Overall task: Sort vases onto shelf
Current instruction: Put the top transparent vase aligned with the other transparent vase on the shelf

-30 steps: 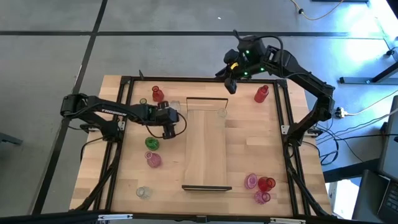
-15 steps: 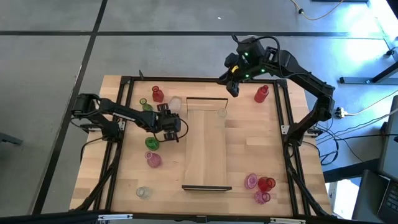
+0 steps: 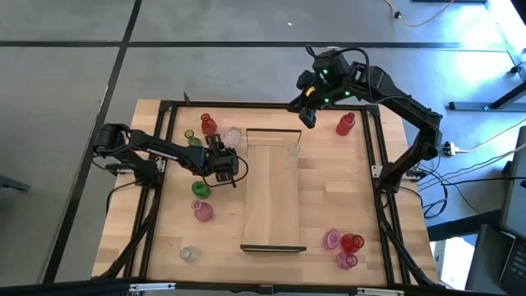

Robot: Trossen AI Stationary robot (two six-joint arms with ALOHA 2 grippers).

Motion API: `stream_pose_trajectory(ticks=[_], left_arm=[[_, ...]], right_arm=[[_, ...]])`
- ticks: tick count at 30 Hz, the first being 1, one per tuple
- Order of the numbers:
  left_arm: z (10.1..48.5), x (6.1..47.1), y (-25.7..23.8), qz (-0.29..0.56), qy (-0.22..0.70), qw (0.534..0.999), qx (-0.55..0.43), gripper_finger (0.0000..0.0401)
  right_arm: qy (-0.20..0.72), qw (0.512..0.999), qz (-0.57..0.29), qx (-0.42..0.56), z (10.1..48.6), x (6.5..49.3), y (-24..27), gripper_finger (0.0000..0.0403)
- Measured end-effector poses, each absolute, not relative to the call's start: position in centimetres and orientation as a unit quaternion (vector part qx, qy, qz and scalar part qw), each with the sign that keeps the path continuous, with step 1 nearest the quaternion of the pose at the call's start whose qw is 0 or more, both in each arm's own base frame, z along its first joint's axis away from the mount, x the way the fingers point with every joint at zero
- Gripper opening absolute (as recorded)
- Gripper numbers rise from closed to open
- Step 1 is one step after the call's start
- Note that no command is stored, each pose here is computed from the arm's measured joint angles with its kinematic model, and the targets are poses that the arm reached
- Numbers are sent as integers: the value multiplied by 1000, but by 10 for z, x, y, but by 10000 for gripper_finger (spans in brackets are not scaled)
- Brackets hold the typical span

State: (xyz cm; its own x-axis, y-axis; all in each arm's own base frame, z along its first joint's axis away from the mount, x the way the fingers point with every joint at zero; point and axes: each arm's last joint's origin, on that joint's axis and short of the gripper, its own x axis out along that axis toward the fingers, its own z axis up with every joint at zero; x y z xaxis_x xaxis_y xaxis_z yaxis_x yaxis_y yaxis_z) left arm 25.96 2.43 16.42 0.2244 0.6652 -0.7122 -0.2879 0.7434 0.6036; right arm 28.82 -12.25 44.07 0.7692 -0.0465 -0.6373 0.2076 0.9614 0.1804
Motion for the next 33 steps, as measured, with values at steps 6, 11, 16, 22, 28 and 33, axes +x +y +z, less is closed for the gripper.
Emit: stream_pose_trajectory(ticks=[6, 11, 16, 22, 28, 33], left_arm=[[172, 261, 24, 316, 541, 758, 178, 191], [164, 254, 27, 316, 555, 753, 160, 191], [159, 249, 37, 344, 557, 738, 165, 191], [158, 250, 48, 354, 551, 743, 138, 191], [157, 250, 51, 338, 556, 751, 115, 192], [159, 250, 53, 369, 544, 741, 136, 192]], right_arm=[[331, 934, -68, 120, 441, 288, -123, 76], [330, 934, -68, 121, 441, 289, -122, 76], [331, 933, -68, 121, 441, 289, -122, 76], [334, 932, -68, 122, 440, 288, -122, 76], [341, 929, -67, 125, 439, 287, -122, 76], [341, 929, -67, 125, 439, 287, -122, 76]])
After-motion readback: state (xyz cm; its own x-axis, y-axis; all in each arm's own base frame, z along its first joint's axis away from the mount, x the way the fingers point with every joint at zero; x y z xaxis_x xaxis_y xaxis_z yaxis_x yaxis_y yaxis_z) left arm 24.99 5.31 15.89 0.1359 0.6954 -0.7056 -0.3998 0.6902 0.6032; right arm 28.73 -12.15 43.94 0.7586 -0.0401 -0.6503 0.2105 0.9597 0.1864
